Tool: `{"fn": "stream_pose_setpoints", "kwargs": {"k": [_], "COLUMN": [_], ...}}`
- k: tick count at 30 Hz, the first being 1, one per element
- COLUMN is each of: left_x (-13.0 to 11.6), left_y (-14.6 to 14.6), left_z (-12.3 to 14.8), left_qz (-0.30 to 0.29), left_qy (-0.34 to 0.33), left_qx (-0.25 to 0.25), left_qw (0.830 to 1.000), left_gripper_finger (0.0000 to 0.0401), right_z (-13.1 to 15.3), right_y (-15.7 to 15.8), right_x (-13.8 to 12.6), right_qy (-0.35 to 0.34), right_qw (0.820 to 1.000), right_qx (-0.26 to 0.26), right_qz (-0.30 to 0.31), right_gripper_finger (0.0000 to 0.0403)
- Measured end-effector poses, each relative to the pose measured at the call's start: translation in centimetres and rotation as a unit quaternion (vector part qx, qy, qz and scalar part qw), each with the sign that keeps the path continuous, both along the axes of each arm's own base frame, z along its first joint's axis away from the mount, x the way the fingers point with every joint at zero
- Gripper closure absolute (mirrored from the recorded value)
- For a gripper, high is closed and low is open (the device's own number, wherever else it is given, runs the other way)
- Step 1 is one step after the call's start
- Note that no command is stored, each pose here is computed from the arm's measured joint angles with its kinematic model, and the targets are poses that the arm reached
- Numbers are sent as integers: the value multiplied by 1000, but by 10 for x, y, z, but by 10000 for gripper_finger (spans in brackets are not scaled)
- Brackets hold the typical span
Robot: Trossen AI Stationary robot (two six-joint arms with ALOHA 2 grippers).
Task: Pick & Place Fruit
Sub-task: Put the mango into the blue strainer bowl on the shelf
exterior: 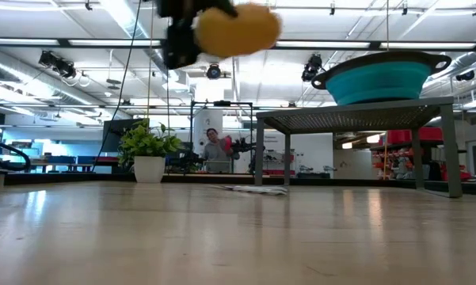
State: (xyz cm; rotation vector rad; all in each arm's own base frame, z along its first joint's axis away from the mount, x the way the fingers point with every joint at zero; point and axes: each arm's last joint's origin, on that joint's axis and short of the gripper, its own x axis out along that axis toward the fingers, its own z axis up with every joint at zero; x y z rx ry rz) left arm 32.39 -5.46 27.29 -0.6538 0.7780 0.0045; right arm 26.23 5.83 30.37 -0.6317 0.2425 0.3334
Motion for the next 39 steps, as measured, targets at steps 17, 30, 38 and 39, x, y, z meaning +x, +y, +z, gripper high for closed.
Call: {"fn": "stream_pose_setpoints", "kwargs": {"k": [17,30,38,39], "left_x": [36,40,39,39], "left_y": [11,8,8,9], "left_z": [24,27,26,26], "left_qz": [-60,-89,-92,-92], "left_qy": [-64,-93,-92,-92], "left_qx": [11,5,15,14], "left_qw": [996,992,991,991], "left_gripper_finger": [170,170,170,170], "right_z": [-7,-17,-17,-17], "right_y": [10,14,14,14], "right_x": [5,20,20,20], "right_qy": [-1,-17,-17,-16], "right_qw": [998,997,997,997], "right_qx": [-57,-72,-72,-72], "right_qz": [9,17,17,17], "right_gripper_finger": [59,59,62,64]}}
